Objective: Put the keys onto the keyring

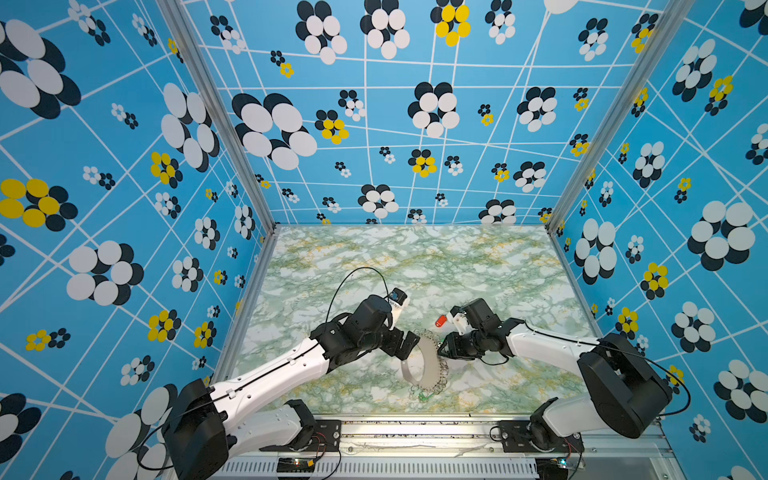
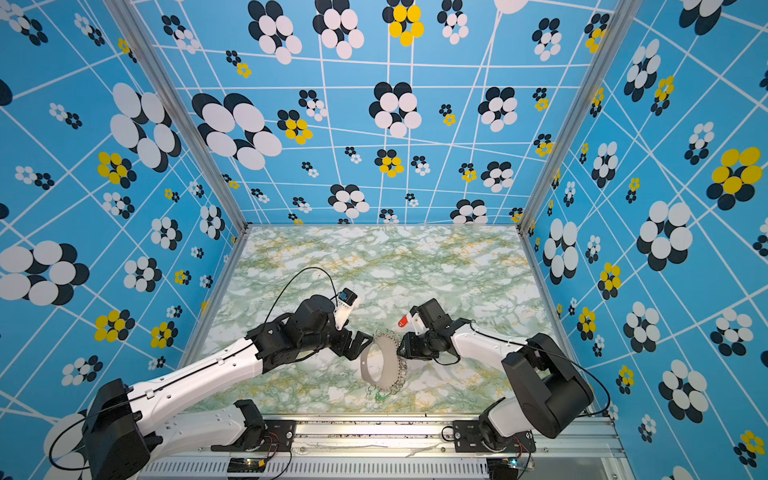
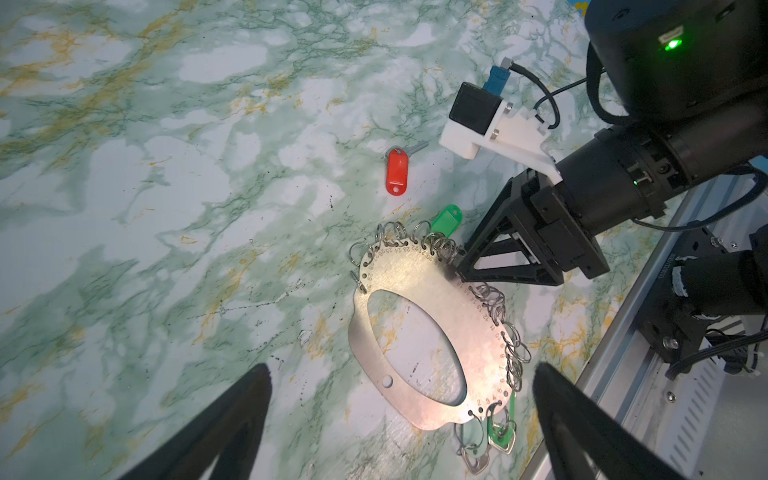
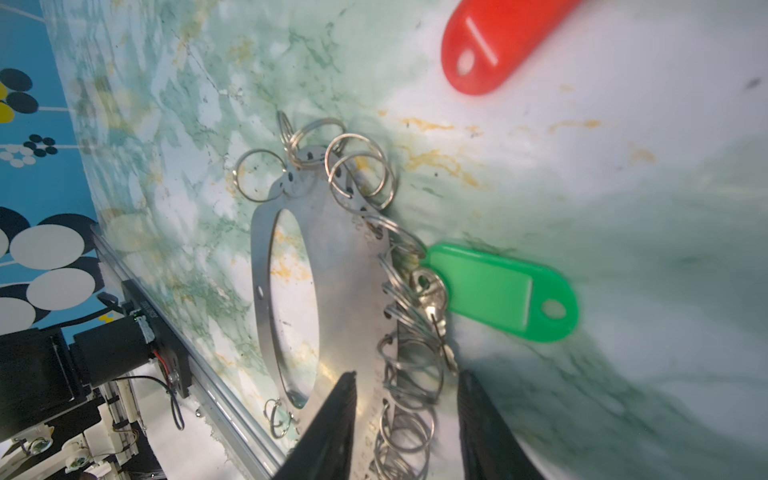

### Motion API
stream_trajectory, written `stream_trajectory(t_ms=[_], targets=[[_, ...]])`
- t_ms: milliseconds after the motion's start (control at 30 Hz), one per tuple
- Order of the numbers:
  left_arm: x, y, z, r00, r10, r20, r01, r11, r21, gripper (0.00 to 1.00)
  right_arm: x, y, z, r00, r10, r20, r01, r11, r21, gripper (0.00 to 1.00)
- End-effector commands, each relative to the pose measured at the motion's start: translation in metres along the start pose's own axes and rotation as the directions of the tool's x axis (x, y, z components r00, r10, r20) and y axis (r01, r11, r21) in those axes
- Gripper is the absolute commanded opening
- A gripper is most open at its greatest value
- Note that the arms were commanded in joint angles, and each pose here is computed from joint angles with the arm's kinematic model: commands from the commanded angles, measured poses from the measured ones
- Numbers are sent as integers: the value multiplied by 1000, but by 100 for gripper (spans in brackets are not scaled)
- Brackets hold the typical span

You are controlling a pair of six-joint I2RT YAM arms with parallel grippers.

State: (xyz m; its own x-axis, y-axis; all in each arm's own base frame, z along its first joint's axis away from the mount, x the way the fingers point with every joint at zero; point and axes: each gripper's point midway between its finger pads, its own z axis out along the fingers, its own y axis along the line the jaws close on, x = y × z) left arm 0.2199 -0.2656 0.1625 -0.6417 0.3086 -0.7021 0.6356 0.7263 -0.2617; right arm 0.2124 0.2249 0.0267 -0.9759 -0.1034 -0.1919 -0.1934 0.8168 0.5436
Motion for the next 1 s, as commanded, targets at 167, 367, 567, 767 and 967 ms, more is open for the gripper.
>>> stream_trajectory(t_ms=[167,367,567,767,967], targets=[[-2,4,-2,1000,-14,12,14,1000,-9,99,5,9,-2,999,-39,-29,38,998,-44,25],[-4,4,-2,1000,-13,18,14,1000,-7,99,8,13,-2,998,-52,-35,50,997,-60,16],[-4,4,-3,1000,-16,19,16,1000,-9,99,10,17,2,995,-84,-54,81,995,-62,14],[-4,5,-3,1000,-17,20,17,1000,-8,100,7,16,3,990,-126,-64,124,992,-24,25],[-4,5,-5,1000,-14,21,15,1000,-12,100,11,11,10,990,-103,-100,102,995,-11,28]])
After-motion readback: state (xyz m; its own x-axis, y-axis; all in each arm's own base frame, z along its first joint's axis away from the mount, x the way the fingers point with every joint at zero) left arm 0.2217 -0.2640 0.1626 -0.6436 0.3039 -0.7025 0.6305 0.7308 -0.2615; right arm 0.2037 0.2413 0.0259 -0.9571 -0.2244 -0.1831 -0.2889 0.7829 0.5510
